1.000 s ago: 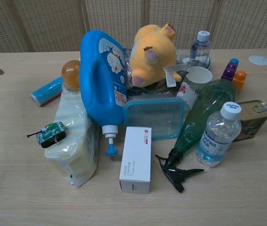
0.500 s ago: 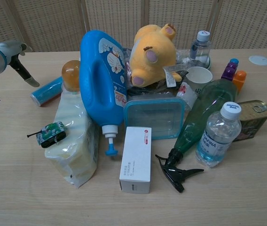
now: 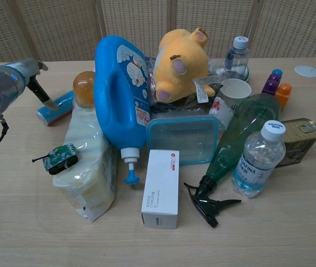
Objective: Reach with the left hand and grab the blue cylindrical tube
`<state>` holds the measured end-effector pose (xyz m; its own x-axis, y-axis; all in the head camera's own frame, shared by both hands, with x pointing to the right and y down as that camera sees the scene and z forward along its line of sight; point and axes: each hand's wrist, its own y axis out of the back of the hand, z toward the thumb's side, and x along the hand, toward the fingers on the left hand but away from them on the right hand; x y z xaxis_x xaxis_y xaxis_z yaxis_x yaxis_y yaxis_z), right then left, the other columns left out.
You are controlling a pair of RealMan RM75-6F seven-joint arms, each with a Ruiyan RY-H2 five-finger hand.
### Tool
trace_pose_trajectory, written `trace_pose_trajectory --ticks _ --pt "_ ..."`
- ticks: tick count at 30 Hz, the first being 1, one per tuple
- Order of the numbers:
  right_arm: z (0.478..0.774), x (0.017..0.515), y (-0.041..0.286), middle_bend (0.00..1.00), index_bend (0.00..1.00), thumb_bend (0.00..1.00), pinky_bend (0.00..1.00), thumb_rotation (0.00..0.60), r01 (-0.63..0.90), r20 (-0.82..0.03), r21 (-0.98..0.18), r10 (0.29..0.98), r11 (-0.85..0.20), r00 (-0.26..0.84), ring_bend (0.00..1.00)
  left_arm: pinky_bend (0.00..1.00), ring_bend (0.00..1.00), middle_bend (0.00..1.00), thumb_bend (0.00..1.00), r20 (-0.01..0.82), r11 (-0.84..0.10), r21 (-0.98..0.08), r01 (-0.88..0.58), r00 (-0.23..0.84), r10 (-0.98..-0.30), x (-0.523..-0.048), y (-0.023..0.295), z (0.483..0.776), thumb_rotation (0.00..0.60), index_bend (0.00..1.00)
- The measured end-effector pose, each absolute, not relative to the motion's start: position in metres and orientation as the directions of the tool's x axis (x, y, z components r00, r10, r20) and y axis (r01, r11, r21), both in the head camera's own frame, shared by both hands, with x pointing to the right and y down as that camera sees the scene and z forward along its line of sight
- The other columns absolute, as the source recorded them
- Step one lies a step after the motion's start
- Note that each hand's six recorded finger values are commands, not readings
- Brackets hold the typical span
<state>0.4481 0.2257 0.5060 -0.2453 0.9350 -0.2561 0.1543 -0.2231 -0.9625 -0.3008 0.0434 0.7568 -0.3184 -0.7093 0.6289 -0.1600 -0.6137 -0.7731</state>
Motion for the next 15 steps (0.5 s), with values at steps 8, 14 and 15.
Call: trace_pose_trajectory --ticks 8,14,15 --pt "0.505 0.450 0.226 0.00 0.00 0.00 0.00 0.508 0.164 -0.258 -0.961 0.933 -0.222 -0.250 0.00 0.00 0.00 0.00 0.00 0.627 -0.621 -0.773 -0.133 -0.315 -0.713 -0.291 0.046 0.771 0.600 0.00" --pt "0.505 0.451 0.226 0.00 0.00 0.00 0.00 0.506 0.174 -0.266 -0.958 0.932 -0.228 -0.247 0.00 0.00 0.00 0.00 0.00 0.633 -0.629 -0.767 -0.131 -0.315 -0.707 -0.285 0.049 0.780 0.600 0.00" --pt "0.505 0.451 0.226 0.00 0.00 0.00 0.00 0.508 0.175 -0.266 -0.958 0.932 -0.227 -0.247 0.00 0.00 0.00 0.00 0.00 0.634 -0.630 -0.766 -0.129 -0.315 -0.707 -0.284 0.049 0.781 0.600 0.00"
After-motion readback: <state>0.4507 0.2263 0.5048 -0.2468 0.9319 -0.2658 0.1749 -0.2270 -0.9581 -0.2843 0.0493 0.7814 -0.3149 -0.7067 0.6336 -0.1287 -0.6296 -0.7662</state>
